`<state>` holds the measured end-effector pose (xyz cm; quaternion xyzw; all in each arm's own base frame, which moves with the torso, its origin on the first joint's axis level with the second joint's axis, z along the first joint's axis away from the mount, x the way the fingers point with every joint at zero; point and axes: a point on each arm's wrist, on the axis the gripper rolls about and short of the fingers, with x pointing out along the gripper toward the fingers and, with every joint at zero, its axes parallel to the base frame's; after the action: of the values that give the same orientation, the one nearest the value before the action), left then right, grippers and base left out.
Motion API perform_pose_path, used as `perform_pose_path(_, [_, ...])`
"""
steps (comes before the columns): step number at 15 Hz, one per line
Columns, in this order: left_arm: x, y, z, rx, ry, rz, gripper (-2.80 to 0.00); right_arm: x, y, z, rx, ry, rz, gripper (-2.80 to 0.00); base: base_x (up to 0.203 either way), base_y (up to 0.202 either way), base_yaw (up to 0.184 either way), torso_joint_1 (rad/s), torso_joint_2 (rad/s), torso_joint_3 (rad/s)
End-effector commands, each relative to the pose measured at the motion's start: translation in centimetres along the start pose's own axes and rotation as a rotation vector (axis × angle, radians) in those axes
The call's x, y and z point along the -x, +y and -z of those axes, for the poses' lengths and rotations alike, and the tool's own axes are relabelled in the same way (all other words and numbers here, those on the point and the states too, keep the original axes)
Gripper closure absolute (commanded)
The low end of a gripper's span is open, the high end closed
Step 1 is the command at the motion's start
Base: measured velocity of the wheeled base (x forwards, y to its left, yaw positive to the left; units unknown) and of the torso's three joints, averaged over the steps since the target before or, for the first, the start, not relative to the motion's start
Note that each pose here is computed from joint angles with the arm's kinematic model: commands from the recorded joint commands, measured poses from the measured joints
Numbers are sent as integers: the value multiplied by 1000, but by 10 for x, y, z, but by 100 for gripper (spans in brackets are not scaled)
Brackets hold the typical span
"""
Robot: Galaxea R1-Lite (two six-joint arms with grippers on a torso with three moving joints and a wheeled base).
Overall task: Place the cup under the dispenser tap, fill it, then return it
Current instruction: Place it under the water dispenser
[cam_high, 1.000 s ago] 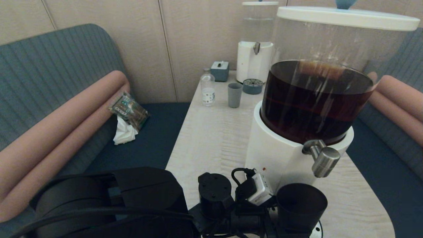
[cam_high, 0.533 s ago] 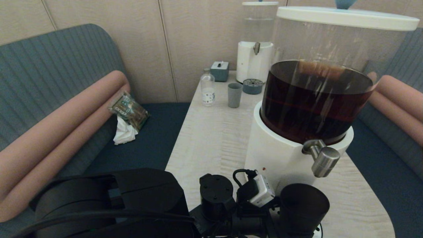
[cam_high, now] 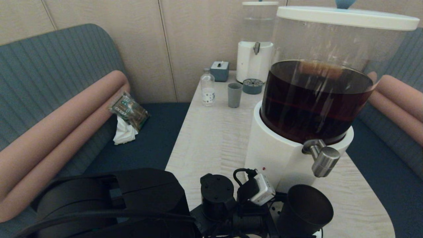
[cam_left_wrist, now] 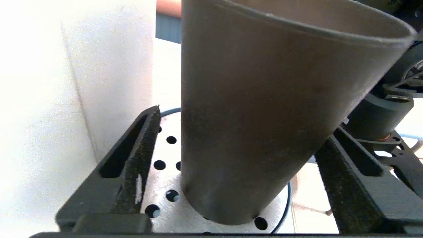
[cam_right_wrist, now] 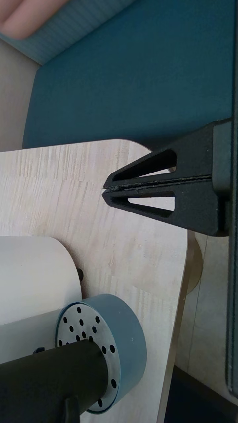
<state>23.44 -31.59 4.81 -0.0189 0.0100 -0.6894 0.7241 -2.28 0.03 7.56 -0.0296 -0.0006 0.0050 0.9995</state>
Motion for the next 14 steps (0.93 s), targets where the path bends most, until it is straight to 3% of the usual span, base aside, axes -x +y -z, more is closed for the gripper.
perform_pose_path(1, [0,-1,-2,-5,-9,5,-280,0,0,3,1,5,-1,0,0,0,0,0,0,0])
perform_pose_path(14, [6,-5,-9,-6,-10,7,-280,0,0,3,1,5,-1,0,0,0,0,0,0,0])
